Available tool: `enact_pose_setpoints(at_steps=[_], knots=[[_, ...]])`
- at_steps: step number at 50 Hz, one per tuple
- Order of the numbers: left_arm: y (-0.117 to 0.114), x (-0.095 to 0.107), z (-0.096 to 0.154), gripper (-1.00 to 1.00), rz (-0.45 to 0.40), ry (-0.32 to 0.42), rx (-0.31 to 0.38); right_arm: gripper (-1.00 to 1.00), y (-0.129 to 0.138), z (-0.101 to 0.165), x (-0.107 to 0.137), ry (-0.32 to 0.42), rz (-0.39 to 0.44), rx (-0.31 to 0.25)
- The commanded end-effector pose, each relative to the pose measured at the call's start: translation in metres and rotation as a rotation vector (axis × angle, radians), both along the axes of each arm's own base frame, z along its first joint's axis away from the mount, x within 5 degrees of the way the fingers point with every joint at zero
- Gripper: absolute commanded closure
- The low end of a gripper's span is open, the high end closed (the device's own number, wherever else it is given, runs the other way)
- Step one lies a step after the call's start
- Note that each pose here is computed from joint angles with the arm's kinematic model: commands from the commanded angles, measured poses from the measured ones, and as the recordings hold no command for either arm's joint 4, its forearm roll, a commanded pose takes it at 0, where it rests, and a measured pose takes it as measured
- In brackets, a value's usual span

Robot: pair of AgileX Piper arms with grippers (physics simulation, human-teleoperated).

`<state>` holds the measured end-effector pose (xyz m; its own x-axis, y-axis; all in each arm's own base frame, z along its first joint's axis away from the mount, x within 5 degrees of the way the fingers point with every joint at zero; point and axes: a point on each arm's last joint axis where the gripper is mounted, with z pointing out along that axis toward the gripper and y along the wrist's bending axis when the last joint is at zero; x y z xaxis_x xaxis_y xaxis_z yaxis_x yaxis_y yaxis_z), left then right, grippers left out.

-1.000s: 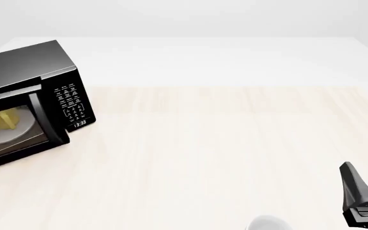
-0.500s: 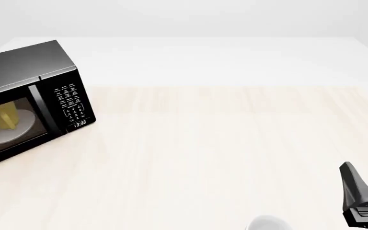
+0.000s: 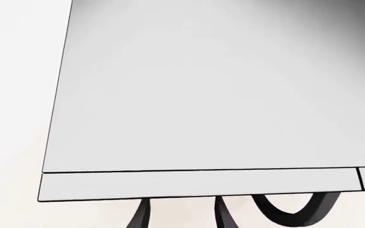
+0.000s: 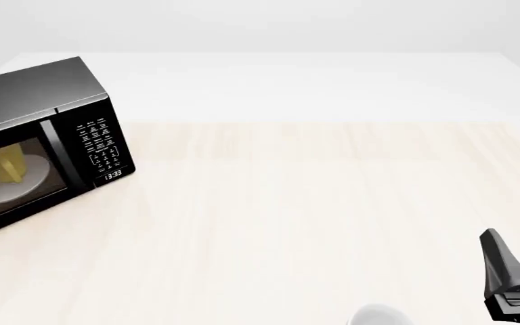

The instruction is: Put the yellow and white mug in the microwave and close it.

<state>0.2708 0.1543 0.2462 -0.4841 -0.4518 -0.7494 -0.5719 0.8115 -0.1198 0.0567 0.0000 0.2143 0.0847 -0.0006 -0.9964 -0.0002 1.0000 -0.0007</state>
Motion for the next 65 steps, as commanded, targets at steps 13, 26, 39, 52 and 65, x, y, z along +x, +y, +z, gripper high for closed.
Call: enact_pose_setpoints(at_steps=[13, 26, 39, 52, 65], knots=[[-0.014, -0.029, 0.02, -1.0, -0.016, -0.014, 0.052, -1.0, 0.0, 0.0, 0.0, 0.0, 0.0, 0.0], [-0.027, -0.054, 0.058, -1.0, -0.017, -0.093, 0.112, -1.0, 0.0, 0.0, 0.0, 0.0, 0.0, 0.0], [-0.037, -0.076, 0.082, -1.0, -0.018, -0.136, 0.161, -1.0, 0.0, 0.0, 0.0, 0.0, 0.0, 0.0], [-0.047, -0.095, 0.094, -1.0, -0.013, -0.153, 0.177, -1.0, 0.0, 0.0, 0.0, 0.0, 0.0, 0.0], [-0.062, -0.118, 0.113, -1.0, -0.003, -0.193, 0.173, -1.0, 0.0, 0.0, 0.0, 0.0, 0.0, 0.0]])
